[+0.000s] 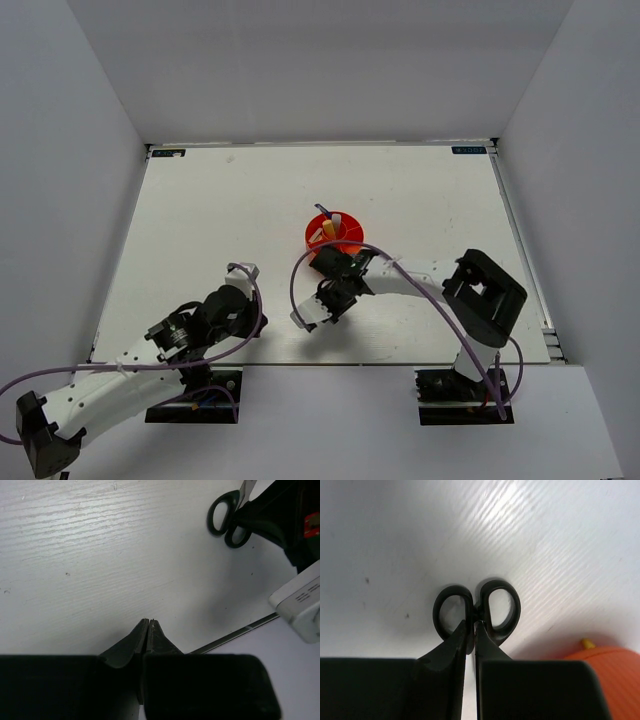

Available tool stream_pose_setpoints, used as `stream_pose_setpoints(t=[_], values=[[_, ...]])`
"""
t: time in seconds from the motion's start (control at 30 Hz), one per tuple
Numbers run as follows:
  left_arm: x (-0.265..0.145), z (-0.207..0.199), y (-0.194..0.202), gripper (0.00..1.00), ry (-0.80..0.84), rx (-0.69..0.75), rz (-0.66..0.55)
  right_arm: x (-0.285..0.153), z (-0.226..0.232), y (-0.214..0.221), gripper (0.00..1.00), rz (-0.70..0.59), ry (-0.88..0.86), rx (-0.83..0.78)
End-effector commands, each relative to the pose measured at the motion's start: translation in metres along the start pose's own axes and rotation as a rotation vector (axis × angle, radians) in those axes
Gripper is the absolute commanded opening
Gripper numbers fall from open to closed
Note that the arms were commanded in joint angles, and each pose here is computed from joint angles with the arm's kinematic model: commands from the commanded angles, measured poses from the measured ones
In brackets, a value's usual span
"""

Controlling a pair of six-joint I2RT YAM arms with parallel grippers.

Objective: Sort the stationery into containers
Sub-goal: Move the scissors to the center of the board, then pick up the scissors from the center of the board.

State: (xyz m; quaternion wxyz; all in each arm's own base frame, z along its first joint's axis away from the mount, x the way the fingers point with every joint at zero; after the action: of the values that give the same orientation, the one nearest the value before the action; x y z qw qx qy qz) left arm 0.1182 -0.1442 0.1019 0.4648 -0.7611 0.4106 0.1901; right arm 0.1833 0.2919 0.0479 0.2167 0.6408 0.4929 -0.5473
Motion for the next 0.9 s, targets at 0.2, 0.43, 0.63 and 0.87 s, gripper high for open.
stream_pose_setpoints(t=[0.2, 0.43, 0.63, 0.87], values=[[0.003, -0.003, -0.006, 0.17, 0.004, 0.005, -0.031, 0.020, -0.028, -0.063, 0.19, -0.055, -0.003, 0.036], [0.017, -0.016, -0.011, 0.20, -0.009, 0.035, -0.002, -0.016, -0.031, -0.084, 0.44, -0.056, 0.037, 0.041], [0.023, -0.028, -0.018, 0.20, 0.010, 0.034, -0.010, -0.052, -0.017, -0.078, 0.41, -0.007, 0.102, 0.060], [0.045, -0.051, -0.020, 0.20, 0.029, 0.017, 0.044, -0.066, 0.004, -0.037, 0.16, 0.197, 0.244, 0.162]])
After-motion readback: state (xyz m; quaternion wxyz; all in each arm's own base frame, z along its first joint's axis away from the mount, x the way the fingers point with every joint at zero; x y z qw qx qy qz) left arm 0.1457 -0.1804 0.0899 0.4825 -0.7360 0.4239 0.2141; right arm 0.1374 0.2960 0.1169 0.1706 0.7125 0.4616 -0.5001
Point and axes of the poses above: each gripper's point midway between its finger pads, its own x axis out along the fingers, its own z axis along the line the jaws close on, y = z × x, the point moved 3 cm from there along -x, back along the fingers, and after that the axes turned 15 degrees about -x, right-handed, at the moved point
